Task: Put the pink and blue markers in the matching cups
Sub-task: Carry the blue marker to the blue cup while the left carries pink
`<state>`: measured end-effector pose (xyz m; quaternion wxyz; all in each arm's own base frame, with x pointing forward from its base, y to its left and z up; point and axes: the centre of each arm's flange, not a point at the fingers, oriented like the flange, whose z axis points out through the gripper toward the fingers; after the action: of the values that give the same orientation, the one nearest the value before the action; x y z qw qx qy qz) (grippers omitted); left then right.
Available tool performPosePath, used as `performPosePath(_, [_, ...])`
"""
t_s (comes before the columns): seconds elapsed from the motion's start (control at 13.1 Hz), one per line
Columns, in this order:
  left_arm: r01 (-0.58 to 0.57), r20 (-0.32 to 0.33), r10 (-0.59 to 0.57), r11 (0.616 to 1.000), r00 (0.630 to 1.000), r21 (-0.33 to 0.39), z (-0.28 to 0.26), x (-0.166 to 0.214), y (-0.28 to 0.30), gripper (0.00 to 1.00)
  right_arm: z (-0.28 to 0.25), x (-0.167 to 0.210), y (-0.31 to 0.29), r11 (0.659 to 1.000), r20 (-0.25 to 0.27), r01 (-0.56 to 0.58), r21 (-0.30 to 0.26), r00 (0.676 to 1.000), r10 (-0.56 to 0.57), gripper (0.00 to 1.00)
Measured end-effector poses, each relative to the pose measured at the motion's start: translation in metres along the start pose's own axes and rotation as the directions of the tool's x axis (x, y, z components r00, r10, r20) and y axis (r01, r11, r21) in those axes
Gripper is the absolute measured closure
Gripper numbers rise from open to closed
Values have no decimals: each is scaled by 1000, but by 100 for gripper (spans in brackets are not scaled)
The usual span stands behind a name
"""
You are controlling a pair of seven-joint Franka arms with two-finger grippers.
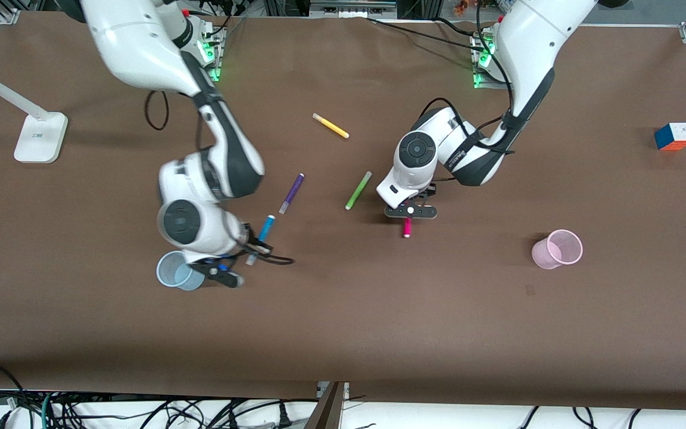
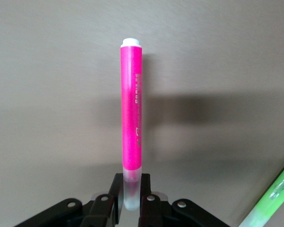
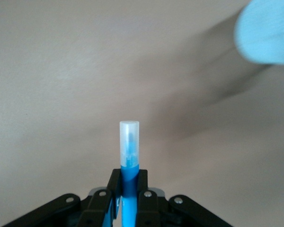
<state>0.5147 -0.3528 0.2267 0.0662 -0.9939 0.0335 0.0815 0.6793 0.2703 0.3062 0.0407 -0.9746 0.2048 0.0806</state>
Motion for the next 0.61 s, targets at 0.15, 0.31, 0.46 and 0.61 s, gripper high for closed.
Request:
performPosePath(0.15, [-45, 45, 42, 997, 998, 62, -35, 9, -12, 82, -25, 25, 39, 999, 59, 5, 45, 998, -8, 83])
performPosePath(0.31, [-103, 87, 94, 990, 992, 97, -63, 20, -27, 82, -37, 52, 79, 996, 103, -4, 88, 995, -5, 83])
performPosePath(0.46, [-144, 120, 130, 984, 984, 110, -87, 33, -52, 82, -42, 74, 112, 986, 150, -34, 162, 989, 10, 83])
performPosePath(0.61, [-191, 161, 171, 975, 972, 115, -107, 48, -89, 82, -45, 96, 146, 958, 204, -91, 272, 978, 36, 83])
